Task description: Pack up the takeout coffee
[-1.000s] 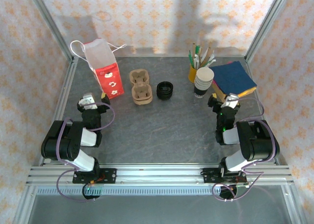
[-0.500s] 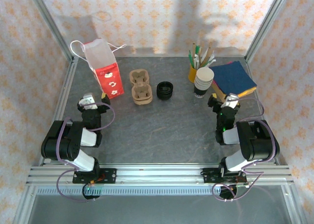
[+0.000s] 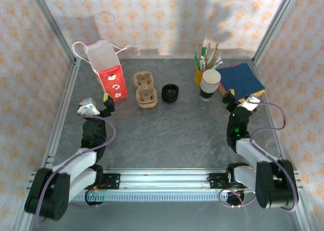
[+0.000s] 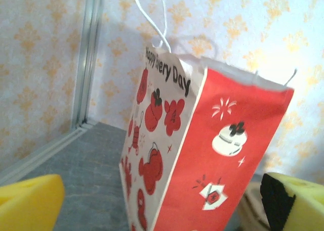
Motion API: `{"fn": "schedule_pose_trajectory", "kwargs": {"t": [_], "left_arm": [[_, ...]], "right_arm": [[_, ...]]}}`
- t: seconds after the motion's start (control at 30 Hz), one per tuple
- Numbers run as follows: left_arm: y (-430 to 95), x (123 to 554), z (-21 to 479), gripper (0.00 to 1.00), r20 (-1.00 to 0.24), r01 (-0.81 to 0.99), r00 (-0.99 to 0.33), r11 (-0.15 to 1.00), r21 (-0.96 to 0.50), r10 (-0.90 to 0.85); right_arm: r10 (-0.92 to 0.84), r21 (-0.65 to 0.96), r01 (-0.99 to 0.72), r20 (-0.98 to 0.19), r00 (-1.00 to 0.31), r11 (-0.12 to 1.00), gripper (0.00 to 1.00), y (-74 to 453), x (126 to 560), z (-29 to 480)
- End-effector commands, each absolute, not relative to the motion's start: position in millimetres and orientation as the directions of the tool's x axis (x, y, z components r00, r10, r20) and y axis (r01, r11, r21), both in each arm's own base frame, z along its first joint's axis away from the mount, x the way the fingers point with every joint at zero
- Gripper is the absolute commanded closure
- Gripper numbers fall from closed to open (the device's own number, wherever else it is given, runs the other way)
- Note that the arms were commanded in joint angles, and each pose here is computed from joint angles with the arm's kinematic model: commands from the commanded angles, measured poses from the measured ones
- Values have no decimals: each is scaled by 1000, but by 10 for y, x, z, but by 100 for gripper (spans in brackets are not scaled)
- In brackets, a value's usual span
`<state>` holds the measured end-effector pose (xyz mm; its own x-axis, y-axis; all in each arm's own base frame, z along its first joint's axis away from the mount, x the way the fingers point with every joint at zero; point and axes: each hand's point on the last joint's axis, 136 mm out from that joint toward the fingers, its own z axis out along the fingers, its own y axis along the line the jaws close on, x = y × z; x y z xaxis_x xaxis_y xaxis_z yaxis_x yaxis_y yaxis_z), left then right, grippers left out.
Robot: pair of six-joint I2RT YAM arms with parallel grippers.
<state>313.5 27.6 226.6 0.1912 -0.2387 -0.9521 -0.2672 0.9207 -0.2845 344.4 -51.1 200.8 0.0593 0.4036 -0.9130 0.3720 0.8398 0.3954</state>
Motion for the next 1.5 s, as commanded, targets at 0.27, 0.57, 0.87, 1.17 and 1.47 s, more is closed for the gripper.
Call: {"fn": "schedule_pose_trajectory", "kwargs": {"t": [0.27, 0.57, 0.87, 1.17, 1.47], "left_arm": [[83, 3109, 2541, 1, -822, -251, -6, 796, -550, -570], [-62, 3155, 2815, 1, -870, -220, -145, 873, -435, -470], [-214, 3145, 2825, 1, -853, -132, -156, 866, -482, -499], [-271, 3190, 2780, 3, -839, -108, -160, 854, -510, -521], [-269, 3191, 2796, 3, -840, -106, -156, 854, -509, -520]], "right_arm": [[581, 513, 276, -682, -444, 813, 7, 204, 3680, 2403], [471, 256, 403, -604, -643, 879, 13, 147, 3913, 2319], [428, 188, 397, -576, -696, 898, 32, 261, 4212, 2221], [413, 195, 370, -546, -729, 909, 59, 377, 4376, 2073], [420, 186, 383, -537, -732, 905, 61, 370, 4430, 2010]]}}
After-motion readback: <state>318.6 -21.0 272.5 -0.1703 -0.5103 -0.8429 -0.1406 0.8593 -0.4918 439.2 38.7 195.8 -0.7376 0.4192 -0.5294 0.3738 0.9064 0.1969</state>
